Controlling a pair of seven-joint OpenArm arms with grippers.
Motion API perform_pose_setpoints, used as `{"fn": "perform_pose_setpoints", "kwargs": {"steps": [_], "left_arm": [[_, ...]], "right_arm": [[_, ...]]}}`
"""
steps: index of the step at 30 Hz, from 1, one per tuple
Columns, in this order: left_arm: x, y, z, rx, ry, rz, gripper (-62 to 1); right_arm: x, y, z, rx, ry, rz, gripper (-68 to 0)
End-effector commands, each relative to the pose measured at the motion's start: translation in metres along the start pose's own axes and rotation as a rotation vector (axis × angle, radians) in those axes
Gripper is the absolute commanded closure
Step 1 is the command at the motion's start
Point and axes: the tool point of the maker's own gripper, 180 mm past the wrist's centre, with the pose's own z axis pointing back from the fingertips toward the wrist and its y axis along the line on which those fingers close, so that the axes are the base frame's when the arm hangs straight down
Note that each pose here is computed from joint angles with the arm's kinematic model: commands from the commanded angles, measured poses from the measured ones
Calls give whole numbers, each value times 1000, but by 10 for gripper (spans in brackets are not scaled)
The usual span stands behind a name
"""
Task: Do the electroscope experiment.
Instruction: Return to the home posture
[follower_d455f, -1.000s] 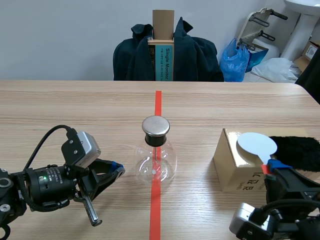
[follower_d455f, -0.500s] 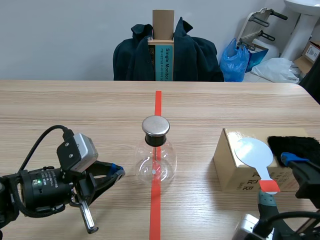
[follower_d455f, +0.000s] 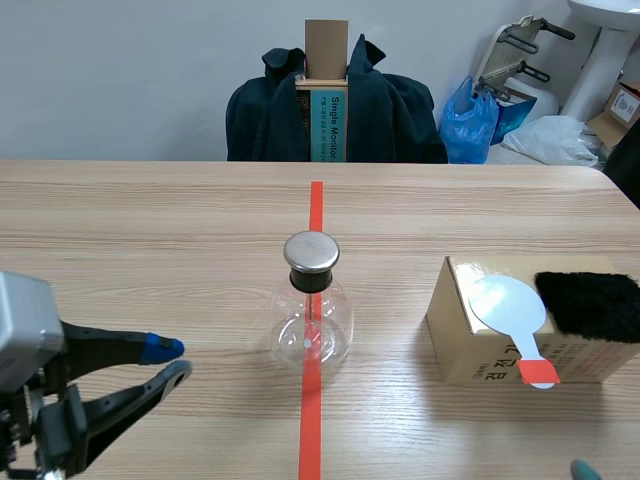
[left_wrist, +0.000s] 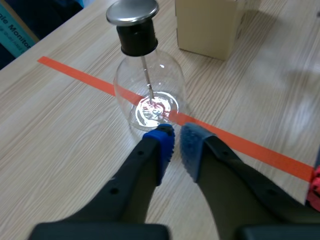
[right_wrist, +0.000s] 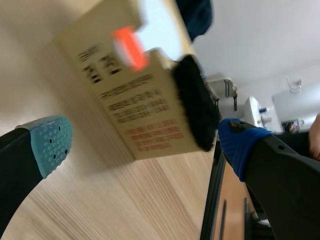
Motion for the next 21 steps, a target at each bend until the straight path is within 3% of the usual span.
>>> {"fn": "perform_pose_setpoints", "kwargs": {"steps": [1,4,5,8,12,15,18,21], "left_arm": [[11,-3,5,10,-31,17,-286],[29,-5,15,30,-67,46,-573],[35,-6,17,35,-87,59,-623],[48,-6,21,45,-121,73,-623],[51,-3,23,59,-136,103,-623],[50,-5,23,58,-132,107,-623],[46,-5,23,56,-110,108,-623],[46,-5,22,56,-109,108,-623]], "right_arm": [[19,-40,-14,-102,-103,-23,-595],[33,-89,-21,-223,-183,-177,-596],[36,-105,-24,-260,-200,-221,-596],[41,-141,-32,-347,-224,-350,-644],[47,-171,-48,-407,-214,-489,-671],[53,-185,-62,-431,-194,-551,-671],[65,-192,-79,-395,-180,-568,-671],[79,-183,-98,-268,-164,-562,-671]]}}
